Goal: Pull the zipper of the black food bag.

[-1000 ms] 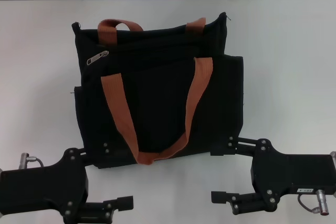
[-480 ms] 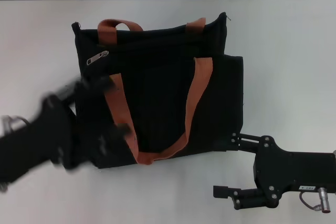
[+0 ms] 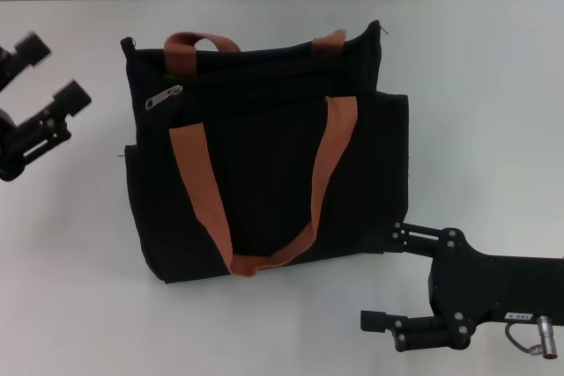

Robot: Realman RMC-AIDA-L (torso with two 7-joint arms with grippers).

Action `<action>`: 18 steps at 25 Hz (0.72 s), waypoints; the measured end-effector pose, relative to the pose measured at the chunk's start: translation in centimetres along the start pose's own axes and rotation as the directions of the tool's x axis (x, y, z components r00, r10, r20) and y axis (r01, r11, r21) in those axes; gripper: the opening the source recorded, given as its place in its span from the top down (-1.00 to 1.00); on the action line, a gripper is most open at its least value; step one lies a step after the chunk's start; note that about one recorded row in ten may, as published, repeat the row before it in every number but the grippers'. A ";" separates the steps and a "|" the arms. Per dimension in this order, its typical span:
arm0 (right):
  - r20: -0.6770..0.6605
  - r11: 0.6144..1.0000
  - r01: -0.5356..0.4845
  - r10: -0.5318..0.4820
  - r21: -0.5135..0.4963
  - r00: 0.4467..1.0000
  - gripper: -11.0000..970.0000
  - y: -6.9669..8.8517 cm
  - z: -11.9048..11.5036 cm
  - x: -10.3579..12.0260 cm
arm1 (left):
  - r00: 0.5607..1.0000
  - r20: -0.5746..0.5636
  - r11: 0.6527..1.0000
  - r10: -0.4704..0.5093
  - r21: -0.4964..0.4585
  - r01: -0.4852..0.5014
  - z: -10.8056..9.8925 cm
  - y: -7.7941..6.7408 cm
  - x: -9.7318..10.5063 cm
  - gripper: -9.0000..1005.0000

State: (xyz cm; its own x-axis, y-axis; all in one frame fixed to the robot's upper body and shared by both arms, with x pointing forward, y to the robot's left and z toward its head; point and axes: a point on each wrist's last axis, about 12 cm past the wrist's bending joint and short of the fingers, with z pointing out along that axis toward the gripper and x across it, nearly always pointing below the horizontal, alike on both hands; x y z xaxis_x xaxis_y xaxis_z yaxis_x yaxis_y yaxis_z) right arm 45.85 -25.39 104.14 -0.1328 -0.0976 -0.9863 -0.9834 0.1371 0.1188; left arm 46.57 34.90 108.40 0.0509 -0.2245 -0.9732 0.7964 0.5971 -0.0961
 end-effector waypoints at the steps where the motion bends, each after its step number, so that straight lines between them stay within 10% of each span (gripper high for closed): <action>1: -0.001 1.000 0.000 0.000 0.000 1.000 -0.72 0.0 0.0 0.0 | 0.999 -0.039 1.000 -0.003 0.001 0.003 -0.1 0.3 0.1 -0.51; 18: 0.002 1.000 -0.010 0.010 0.005 1.000 -0.72 0.3 -0.2 0.2 | 0.949 -0.314 0.997 0.011 0.070 0.011 3.3 1.7 2.3 -0.46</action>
State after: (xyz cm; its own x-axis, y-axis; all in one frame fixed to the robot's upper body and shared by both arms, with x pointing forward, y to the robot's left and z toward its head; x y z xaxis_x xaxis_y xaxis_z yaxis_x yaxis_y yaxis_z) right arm 45.45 -25.59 103.96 -0.1422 -0.0943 -0.9853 -0.9814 0.1432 0.1280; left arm 50.05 32.82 106.66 -0.1320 0.0353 -0.9906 0.8371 0.5393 -0.0923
